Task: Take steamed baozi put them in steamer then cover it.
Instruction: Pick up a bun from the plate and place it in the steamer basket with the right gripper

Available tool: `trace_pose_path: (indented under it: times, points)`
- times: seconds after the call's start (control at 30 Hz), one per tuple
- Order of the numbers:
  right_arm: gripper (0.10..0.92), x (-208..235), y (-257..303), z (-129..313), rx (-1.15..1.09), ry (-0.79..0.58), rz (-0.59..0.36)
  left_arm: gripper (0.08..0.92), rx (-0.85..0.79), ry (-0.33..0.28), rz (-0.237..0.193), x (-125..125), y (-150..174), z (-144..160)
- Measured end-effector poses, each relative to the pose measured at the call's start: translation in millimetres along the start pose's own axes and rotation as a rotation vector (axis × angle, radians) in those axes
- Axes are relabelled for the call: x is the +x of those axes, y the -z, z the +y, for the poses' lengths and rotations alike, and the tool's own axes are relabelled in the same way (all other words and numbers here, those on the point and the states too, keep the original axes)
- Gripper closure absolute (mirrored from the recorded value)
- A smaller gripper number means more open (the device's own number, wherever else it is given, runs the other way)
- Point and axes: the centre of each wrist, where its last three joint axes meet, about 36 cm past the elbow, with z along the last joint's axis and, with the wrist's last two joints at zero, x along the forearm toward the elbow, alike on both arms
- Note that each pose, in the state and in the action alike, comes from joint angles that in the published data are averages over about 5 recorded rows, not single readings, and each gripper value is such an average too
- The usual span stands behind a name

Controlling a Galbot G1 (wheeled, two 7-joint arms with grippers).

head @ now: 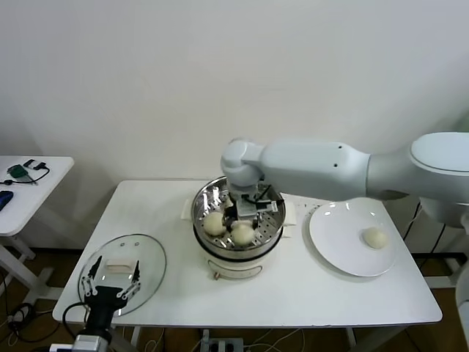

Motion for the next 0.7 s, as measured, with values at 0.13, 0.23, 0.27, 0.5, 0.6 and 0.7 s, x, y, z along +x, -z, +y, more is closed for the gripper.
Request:
trace_pose_path:
  times: [0.13, 0.23, 0.27, 0.5, 0.6, 0.7]
  points:
    - [0.34, -4.4, 2.9, -3.5, 0.013, 0.004, -0.006, 0.177, 0.0, -0.001, 0.002, -0.2, -0.8, -0.1]
    - [0.322, -6.0, 4.4, -4.1, 0.018, 0.007, -0.007, 0.177, 0.001, -0.001, 0.002, -0.6, -0.9, -0.2]
    - [0.311, -6.3, 4.9, -4.0, 0.019, 0.008, -0.007, 0.177, 0.001, -0.001, 0.002, -0.7, -0.9, -0.2]
    - [0.204, -3.9, 4.0, 2.4, 0.011, 0.008, -0.002, 0.177, 0.0, -0.002, 0.006, 0.7, -1.7, -0.3]
    - [0.2, 3.5, -0.9, 8.7, -0.007, 0.002, 0.012, 0.177, -0.001, -0.002, 0.007, 1.6, -2.3, -0.2]
    - [0.2, 16.2, -9.4, 19.3, -0.041, -0.011, 0.033, 0.177, -0.002, -0.002, 0.01, 2.7, -3.1, -0.1]
